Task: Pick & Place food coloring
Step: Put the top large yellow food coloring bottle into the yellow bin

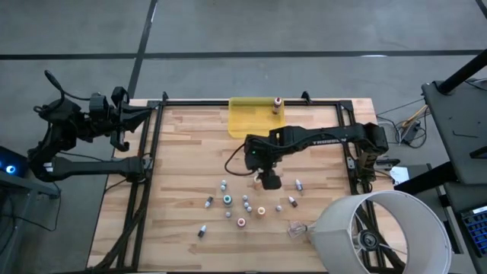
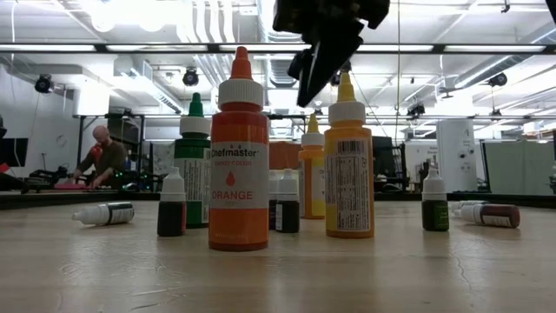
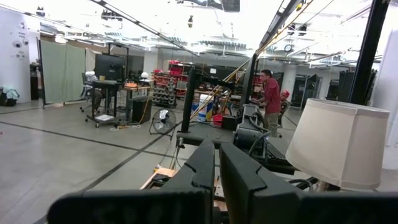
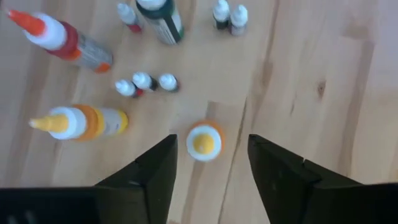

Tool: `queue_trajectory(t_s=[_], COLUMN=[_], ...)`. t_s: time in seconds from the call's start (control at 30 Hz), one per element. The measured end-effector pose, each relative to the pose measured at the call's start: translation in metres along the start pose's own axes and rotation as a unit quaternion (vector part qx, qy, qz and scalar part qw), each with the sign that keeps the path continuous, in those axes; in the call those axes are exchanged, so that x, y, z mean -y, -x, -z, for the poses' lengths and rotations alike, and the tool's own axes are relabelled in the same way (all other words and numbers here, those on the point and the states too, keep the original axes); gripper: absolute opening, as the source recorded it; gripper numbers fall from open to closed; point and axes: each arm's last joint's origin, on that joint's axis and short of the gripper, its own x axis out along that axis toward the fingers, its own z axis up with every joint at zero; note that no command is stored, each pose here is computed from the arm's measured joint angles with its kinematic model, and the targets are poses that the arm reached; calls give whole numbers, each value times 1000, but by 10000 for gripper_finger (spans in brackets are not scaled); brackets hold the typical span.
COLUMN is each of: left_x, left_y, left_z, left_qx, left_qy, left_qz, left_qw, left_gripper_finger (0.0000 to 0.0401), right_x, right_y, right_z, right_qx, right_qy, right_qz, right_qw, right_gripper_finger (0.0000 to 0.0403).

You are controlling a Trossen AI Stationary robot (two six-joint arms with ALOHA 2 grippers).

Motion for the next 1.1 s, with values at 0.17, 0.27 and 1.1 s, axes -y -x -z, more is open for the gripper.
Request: queue_trajectory(t_s=[0.17,0.27,1.1], left_x=[0,0,0], left_y=[0,0,0], left_z=[0,0,0], left_qx=[0,0,0], left_qy=[0,0,0], left_qz=[0,0,0], left_qw=[1000,1000,1000], left_gripper_finger=[0,0,0], right_x=[0,1,4], right_y=[-2,-7,-40], right_z=[-2,-1,21], right_qx=[11,5,-12], right_qy=[0,-2,-2], right_qz=[0,-1,-8], right_qw=[1000,1000,1000], right_gripper_finger=[194,194,194])
